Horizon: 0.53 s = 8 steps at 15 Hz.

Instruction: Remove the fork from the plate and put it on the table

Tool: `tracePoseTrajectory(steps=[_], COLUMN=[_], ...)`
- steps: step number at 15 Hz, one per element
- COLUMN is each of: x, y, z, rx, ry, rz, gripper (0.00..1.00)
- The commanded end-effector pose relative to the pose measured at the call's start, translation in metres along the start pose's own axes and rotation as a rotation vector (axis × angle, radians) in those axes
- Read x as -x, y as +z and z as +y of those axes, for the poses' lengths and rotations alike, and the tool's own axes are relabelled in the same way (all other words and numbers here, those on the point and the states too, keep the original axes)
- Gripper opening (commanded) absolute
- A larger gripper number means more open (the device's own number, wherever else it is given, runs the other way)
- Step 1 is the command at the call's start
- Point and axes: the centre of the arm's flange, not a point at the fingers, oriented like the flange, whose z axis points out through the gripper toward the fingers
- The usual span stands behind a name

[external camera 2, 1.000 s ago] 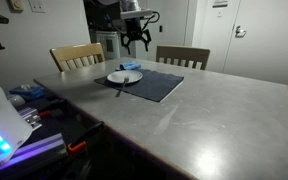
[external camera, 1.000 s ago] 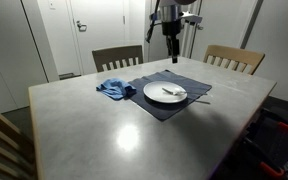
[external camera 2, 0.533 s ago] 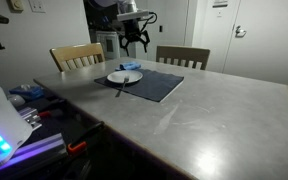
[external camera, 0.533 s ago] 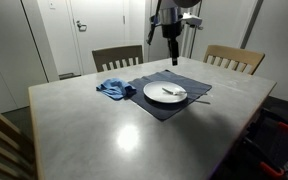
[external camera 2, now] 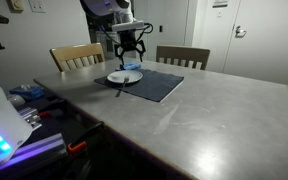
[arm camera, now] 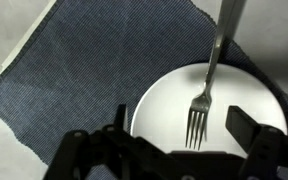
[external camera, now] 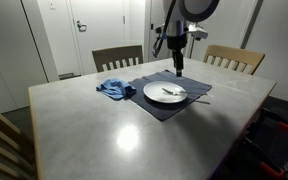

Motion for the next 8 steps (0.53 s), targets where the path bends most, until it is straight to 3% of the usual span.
tracePoseTrajectory(steps=[1, 8], x=[0.019, 0.026], y=[0.015, 0.031], z=[-0.013, -0.036], rx=[-0.049, -0.099], ry=[-0.012, 0.072], rz=[0.066, 0.087], gripper=[1.00, 1.00])
